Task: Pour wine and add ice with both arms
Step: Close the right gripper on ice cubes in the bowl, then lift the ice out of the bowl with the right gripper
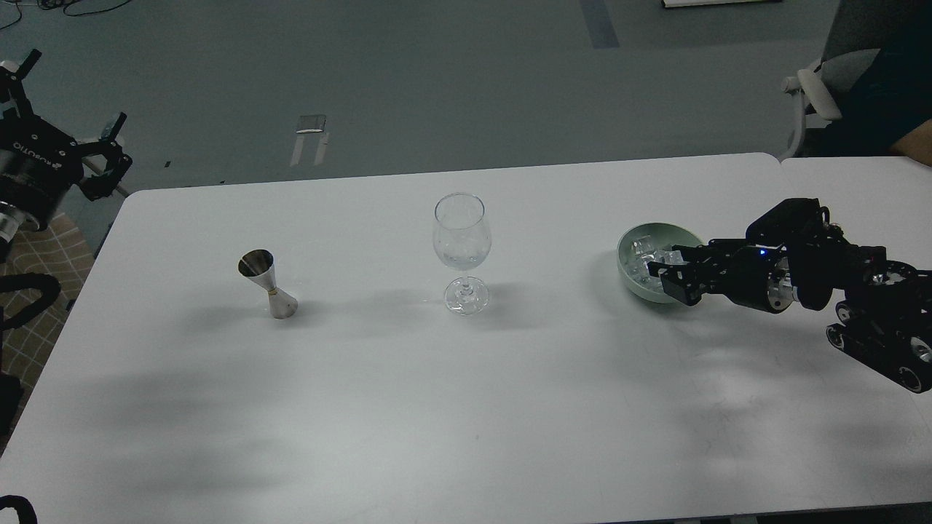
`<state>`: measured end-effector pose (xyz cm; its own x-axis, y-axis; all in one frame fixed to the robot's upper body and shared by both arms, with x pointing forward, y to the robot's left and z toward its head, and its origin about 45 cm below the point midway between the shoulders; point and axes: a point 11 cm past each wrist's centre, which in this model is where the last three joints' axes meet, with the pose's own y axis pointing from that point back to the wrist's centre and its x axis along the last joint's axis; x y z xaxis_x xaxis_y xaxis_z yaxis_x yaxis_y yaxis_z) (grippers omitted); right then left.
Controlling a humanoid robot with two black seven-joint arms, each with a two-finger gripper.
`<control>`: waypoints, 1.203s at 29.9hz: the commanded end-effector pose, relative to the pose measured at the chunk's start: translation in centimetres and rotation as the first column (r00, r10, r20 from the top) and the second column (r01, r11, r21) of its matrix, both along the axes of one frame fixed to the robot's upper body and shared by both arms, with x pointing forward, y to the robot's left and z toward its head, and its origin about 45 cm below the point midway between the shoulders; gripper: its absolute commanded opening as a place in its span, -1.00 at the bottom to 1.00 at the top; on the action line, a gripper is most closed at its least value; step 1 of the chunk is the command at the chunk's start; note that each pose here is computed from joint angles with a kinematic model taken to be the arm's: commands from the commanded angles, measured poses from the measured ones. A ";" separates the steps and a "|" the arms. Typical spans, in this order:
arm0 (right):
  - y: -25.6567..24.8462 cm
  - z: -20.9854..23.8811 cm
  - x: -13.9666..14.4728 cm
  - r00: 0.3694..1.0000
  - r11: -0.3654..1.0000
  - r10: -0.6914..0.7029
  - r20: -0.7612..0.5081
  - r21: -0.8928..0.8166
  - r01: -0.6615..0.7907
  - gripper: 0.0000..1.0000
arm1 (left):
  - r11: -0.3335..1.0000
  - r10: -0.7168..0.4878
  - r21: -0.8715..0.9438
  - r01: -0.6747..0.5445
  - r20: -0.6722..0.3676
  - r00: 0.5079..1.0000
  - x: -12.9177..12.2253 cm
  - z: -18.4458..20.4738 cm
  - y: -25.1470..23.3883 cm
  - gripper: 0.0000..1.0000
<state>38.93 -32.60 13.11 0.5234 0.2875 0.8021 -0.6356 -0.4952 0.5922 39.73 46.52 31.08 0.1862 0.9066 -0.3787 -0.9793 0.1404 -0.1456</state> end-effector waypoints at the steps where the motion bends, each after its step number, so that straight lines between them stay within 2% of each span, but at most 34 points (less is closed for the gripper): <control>1: 0.1 0.3 0.3 1.000 1.000 0.001 0.006 -0.002 -0.001 -0.05 | 1.000 0.000 -0.001 0.000 0.000 1.000 0.0 0.0 0.0 0.95; 10: -0.2 0.3 0.4 1.000 1.000 -0.003 0.008 -0.011 0.003 -0.40 | 1.000 0.000 -0.001 0.000 -0.001 1.000 0.0 -0.1 0.0 0.95; 15: -0.2 0.3 0.4 1.000 1.000 -0.004 0.006 -0.010 0.004 -0.70 | 1.000 0.001 -0.001 -0.001 -0.004 1.000 -0.1 -0.2 0.0 0.95; 21: 0.2 1.4 0.9 0.999 1.000 0.003 0.033 0.010 -0.003 -0.77 | 1.000 0.001 -0.001 -0.001 -0.006 1.000 -0.1 -0.3 0.0 0.95; 28: 0.9 10.2 3.8 0.978 0.997 0.068 0.198 0.025 -0.074 -0.77 | 1.000 0.003 -0.001 -0.003 -0.003 1.000 -0.1 -0.1 0.1 0.95; 32: 3.3 14.5 4.2 0.953 0.986 0.142 0.269 0.044 -0.160 -0.77 | 1.000 0.002 -0.001 -0.002 -0.002 1.000 -0.1 -0.1 0.0 0.95; 36: 5.5 16.7 4.0 0.931 0.971 0.203 0.302 0.056 -0.231 -0.77 | 1.000 0.000 -0.001 0.000 0.002 1.000 0.0 0.0 0.0 0.95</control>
<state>43.07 -28.53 28.36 0.2268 0.2887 0.9302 -0.6684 -0.6485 0.3643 39.67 46.58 31.00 0.1844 0.9062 -0.3806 -0.9797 0.1385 -0.1449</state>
